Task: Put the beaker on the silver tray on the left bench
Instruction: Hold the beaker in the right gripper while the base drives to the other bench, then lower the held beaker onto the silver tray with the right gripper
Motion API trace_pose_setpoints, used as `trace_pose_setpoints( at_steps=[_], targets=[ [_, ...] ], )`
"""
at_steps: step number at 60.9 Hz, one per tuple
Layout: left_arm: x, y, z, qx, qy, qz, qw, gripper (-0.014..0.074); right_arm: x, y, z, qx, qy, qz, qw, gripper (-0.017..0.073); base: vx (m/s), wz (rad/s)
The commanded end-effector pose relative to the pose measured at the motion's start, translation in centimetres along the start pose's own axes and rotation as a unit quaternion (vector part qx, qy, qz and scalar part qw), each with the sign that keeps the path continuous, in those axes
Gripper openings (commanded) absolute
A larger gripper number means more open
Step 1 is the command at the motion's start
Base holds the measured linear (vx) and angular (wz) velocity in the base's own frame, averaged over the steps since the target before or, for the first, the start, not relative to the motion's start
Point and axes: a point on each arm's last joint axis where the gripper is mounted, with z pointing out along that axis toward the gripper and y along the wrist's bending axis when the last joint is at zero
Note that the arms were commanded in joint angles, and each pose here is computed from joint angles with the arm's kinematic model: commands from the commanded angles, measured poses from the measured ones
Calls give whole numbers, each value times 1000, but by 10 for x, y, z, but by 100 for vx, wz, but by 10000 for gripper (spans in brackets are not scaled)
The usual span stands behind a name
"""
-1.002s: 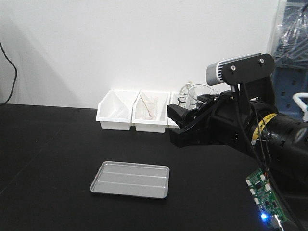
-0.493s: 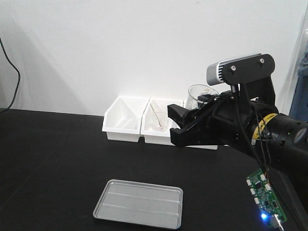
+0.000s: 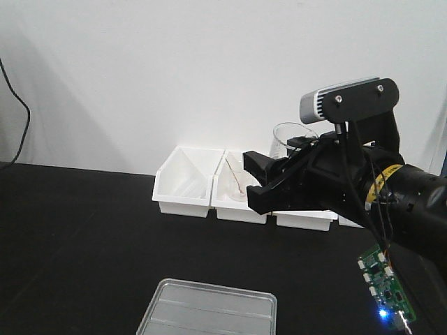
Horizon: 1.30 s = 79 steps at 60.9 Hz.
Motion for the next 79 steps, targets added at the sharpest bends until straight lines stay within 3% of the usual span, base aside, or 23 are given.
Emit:
trace_pose_setpoints(
  at_steps=[1, 28, 36, 42, 56, 68, 79],
  targets=[
    [-2, 0, 1, 3, -37, -1, 999, 1, -27, 3, -13, -19, -68, -4, 998, -11, 6, 1],
    [-2, 0, 1, 3, -37, -1, 999, 1, -25, 4, -9, -22, -67, -7, 998, -11, 2, 1],
    [-2, 0, 1, 3, -37, -1, 999, 1, -1, 1, 21, -14, -23, -56, 998, -11, 0, 0],
    [-2, 0, 1, 3, -37, -1, 999, 1, 17, 4, 45, -33, -12, -65, 997, -11, 0, 0],
    [-2, 0, 1, 3, -37, -1, 999, 1, 61, 8, 90, -72, 10, -57, 996, -11, 0, 0],
    [-2, 0, 1, 3, -37, -1, 999, 1, 107, 8, 124, -87, 37, -4, 996, -11, 0, 0],
    [-2, 0, 1, 3, -37, -1, 999, 1, 141, 11, 142, -97, 67, 1, 993, -11, 0, 0]
  ],
)
